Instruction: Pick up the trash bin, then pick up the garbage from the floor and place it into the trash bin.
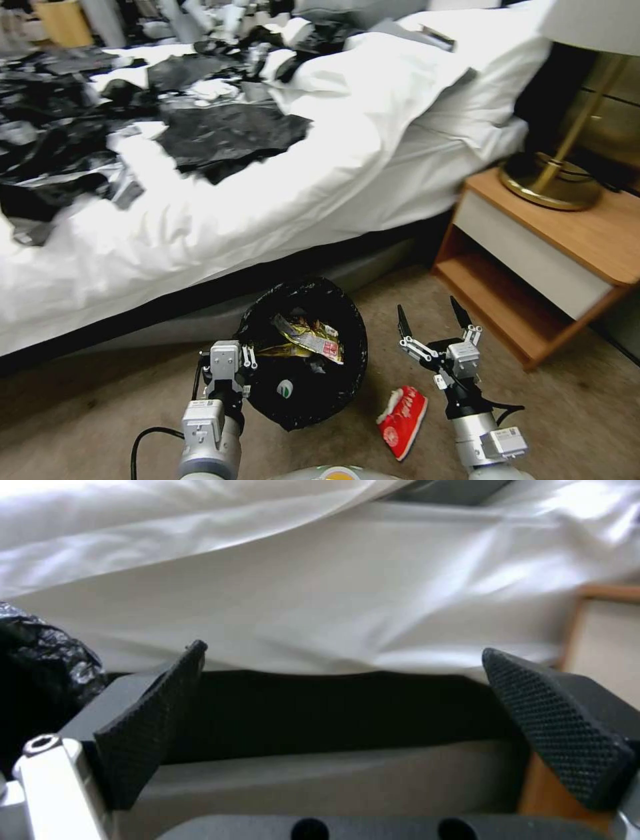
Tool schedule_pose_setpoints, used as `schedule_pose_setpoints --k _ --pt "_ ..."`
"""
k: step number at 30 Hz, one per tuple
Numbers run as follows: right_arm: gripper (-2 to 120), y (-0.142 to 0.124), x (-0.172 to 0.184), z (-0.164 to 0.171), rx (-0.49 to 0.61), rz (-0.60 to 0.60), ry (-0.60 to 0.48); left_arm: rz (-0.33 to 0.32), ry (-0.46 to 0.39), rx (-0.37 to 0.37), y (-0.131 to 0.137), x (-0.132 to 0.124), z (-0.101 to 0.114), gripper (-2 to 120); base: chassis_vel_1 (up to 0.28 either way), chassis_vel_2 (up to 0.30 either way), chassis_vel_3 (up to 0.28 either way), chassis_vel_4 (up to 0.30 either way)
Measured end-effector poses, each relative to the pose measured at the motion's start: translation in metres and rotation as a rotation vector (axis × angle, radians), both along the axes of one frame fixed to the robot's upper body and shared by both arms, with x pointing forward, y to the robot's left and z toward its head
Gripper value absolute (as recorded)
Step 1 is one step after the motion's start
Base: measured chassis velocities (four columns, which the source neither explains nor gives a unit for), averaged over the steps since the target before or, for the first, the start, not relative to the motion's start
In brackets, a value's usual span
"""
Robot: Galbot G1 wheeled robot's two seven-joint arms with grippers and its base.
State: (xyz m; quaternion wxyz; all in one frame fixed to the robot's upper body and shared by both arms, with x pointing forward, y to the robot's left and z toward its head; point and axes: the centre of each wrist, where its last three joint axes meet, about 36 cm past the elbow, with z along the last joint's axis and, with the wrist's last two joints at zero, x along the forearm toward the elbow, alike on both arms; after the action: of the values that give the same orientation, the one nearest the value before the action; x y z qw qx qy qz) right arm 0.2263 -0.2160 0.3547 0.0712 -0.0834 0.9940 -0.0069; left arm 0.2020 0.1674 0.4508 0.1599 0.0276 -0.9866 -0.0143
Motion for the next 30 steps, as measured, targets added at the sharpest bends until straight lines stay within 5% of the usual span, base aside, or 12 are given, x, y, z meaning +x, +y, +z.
schedule_pose_setpoints --k 13,30 --pt "100 0.002 -0.011 -0.009 0.049 0.0 0.114 0.016 -0.001 -0.009 0.0 0.001 -0.004 1 0.128 0.129 0.126 0.118" --pt "100 0.001 -0.008 -0.008 0.024 -0.009 0.041 0.014 0.003 -0.013 -0.002 0.001 -0.006 1 0.029 0.028 0.03 0.024"
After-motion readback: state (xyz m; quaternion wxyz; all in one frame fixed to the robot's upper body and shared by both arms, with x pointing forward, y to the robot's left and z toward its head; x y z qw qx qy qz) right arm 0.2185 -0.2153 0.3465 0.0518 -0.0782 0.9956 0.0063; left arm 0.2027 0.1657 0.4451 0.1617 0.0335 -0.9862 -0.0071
